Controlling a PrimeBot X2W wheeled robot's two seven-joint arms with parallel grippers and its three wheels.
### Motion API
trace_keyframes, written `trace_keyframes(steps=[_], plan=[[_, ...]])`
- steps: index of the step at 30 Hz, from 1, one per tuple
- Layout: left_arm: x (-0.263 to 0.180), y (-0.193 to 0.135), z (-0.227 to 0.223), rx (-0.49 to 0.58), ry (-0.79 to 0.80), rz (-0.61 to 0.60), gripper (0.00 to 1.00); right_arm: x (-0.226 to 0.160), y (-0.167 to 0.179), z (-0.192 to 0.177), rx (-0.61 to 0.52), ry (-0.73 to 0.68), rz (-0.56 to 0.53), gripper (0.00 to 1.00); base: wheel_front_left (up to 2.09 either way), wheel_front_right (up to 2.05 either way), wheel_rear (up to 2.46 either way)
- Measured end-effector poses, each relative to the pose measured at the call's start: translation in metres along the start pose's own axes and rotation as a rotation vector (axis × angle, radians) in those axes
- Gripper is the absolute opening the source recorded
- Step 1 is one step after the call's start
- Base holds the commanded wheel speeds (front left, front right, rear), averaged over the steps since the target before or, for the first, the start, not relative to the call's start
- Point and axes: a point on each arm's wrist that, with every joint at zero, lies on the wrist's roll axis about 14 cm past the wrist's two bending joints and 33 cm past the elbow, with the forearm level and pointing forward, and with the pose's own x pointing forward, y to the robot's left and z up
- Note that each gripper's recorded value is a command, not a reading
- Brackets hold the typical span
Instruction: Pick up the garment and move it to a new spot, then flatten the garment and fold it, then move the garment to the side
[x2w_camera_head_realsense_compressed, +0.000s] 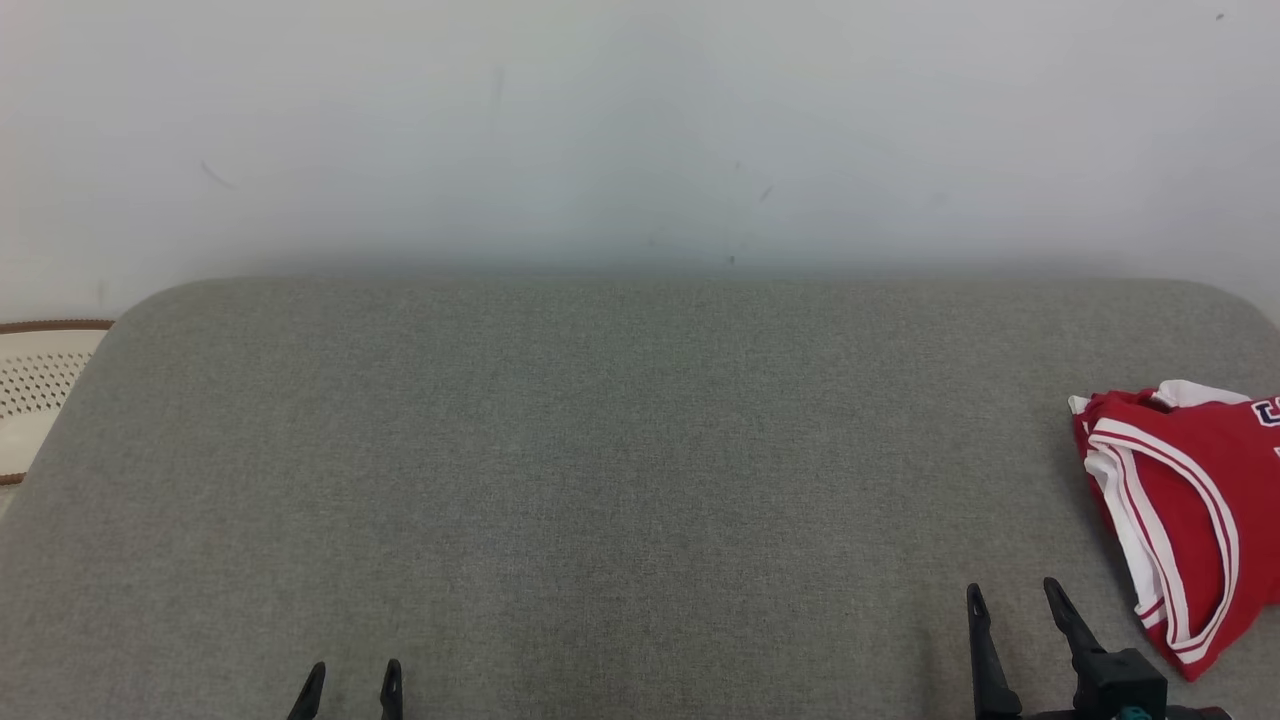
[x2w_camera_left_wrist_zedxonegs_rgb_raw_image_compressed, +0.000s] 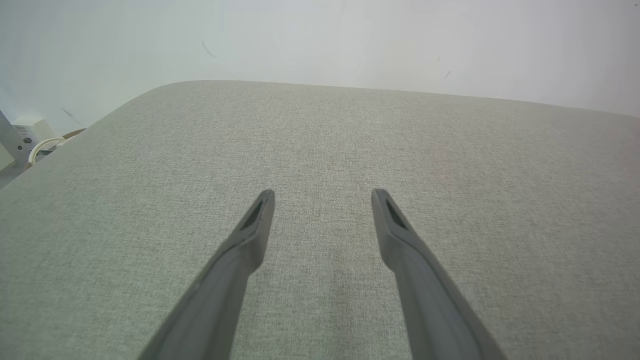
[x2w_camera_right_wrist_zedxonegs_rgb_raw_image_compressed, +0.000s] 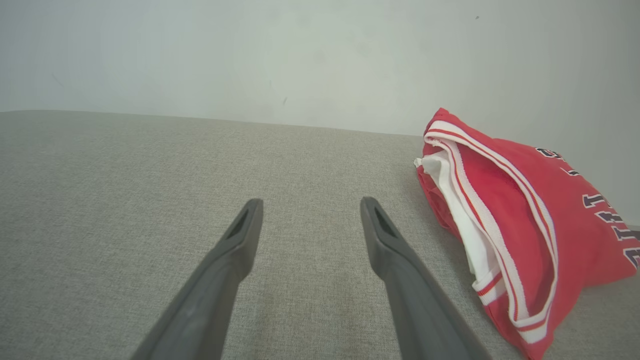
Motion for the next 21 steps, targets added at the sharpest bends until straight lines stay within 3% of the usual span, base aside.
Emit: trace_keyframes(steps=[21], plan=[[0.0079, -0.0023, 0.0023, -0.014, -0.007, -0.010, 1.00, 0.0074, 0.0002, 0.0023, 0.016, -0.008, 0.002, 1.00, 0.00, 0.00, 0.00]])
